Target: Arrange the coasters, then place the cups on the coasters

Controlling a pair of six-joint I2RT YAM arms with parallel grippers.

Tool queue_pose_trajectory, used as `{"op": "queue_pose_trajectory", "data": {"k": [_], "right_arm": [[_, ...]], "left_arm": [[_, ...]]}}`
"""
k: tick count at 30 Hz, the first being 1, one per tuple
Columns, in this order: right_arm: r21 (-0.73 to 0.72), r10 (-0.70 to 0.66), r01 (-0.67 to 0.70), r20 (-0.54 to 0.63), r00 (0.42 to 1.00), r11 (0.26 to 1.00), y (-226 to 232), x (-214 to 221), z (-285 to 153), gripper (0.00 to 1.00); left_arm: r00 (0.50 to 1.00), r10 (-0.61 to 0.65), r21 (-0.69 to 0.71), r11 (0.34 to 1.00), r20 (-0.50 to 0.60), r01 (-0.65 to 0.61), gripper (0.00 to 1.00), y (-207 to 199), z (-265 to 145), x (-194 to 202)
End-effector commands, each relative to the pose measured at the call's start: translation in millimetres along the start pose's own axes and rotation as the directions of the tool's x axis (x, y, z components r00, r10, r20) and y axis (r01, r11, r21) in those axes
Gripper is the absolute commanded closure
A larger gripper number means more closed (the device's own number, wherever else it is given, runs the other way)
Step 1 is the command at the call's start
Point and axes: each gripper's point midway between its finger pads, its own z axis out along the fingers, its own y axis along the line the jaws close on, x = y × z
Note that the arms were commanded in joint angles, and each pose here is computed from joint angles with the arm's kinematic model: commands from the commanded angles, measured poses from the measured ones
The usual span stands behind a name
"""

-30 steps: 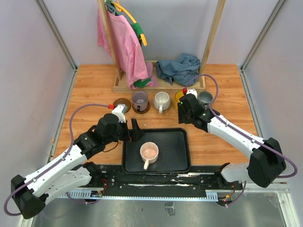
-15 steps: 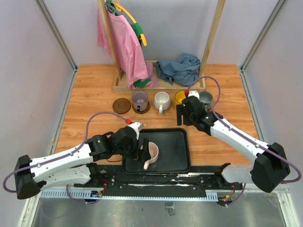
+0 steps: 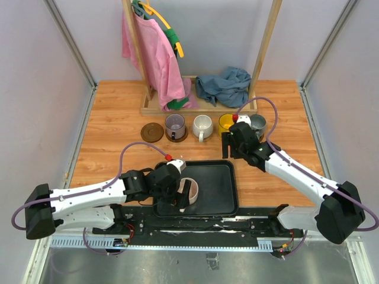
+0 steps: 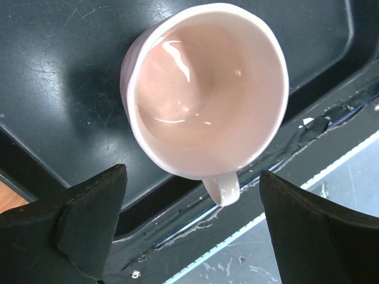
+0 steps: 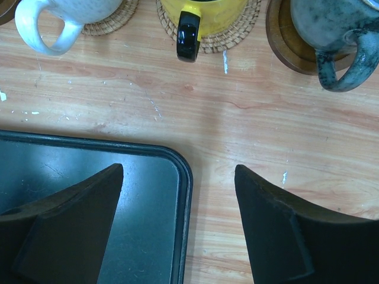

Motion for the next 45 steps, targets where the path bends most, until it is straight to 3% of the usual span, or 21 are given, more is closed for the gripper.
{"op": "queue_pose_trajectory", "data": {"k": [1, 13, 30, 34, 39, 45], "right_arm": [[0.010, 0.002, -0.002, 0.016, 1.000, 1.000, -1.2, 0.9, -3.2, 0.22], [0.000, 0.009, -0.009, 0.015, 1.000, 1.000, 2.1, 0.5, -0.6, 0.22], [-0.046, 0.002, -0.002, 0.008, 1.000, 0.999, 12.0, 0.2, 2.8, 0.21], [-0.047, 0.002, -0.001, 0.011, 1.000, 0.999, 12.0, -0.2, 2.9, 0.21], [-0.051, 0.000, 0.001, 0.007, 1.000, 0.999, 12.9, 1.0, 4.1, 0.21], [-0.053, -0.006, 0.006, 0.006, 1.000, 0.999, 13.2, 1.8, 4.9, 0.21]], "left_arm": [[0.999, 0.028, -0.042, 0.999, 0.035, -0.026, 0.05, 8.7, 11.3, -2.5], [0.997, -0.003, -0.164, 0.986, 0.072, 0.015, 0.28, 38.1, 17.7, 1.5], [0.994, 0.020, -0.173, 0.985, 0.108, -0.001, 0.39, 36.4, 25.4, -8.9], [0.995, 0.026, -0.154, 0.988, 0.094, -0.011, 0.54, 34.6, 28.3, -4.8], [0.995, 0.027, -0.146, 0.989, 0.101, -0.012, 0.65, 34.6, 29.5, -4.6], [0.989, 0.033, -0.161, 0.987, 0.141, -0.010, 0.96, 35.9, 26.3, -14.0]]}}
